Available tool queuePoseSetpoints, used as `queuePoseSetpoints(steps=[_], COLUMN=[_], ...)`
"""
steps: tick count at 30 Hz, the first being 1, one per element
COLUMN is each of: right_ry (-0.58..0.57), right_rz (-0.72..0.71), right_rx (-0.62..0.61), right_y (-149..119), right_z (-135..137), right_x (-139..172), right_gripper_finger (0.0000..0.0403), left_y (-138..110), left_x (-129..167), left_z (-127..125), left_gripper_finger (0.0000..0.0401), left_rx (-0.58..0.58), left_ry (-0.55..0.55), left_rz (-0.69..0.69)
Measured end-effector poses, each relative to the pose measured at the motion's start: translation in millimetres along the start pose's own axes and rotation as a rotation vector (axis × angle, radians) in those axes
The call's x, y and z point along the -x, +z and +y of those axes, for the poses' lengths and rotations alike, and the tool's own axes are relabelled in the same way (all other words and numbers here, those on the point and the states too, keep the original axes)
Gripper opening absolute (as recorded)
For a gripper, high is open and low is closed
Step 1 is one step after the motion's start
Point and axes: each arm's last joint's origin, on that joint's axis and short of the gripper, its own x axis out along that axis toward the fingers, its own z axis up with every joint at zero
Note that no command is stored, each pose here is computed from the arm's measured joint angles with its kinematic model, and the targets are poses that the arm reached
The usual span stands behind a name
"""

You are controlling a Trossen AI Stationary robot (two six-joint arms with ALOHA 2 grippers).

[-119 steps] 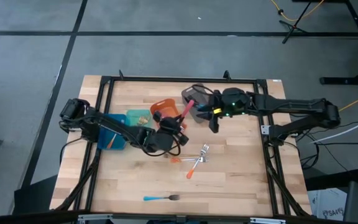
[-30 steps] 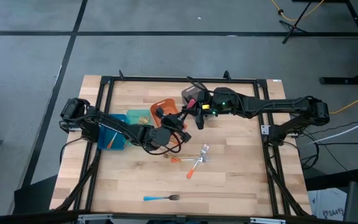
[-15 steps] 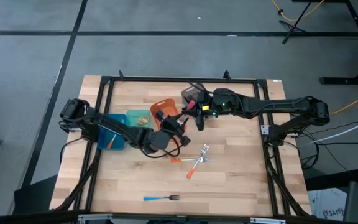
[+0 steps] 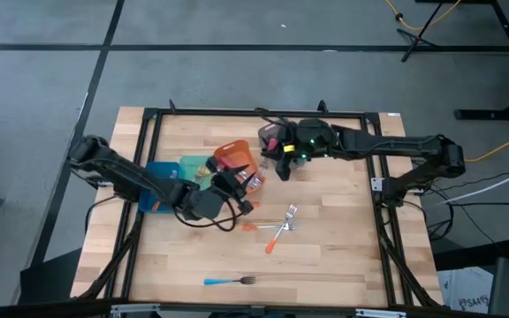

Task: Sort silverware by color (type)
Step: Put the pink fork into the orange bin

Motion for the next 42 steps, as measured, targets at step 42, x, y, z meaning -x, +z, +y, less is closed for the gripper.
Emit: queuePoseSetpoints(steps=[42], right_ry=[0.003], right_rz=[0.475], right_rx=[0.142], right_y=[-29.2], right_z=[-33.4], right_x=[-160.3], right_gripper_finger=[0.0015], left_y=[-8.2], left_x=[30.1], left_z=[44.7], left_gripper_finger=[0.0121], left_rx=[-0.02], left_ry=[-0.123], left_rz=[0.26])
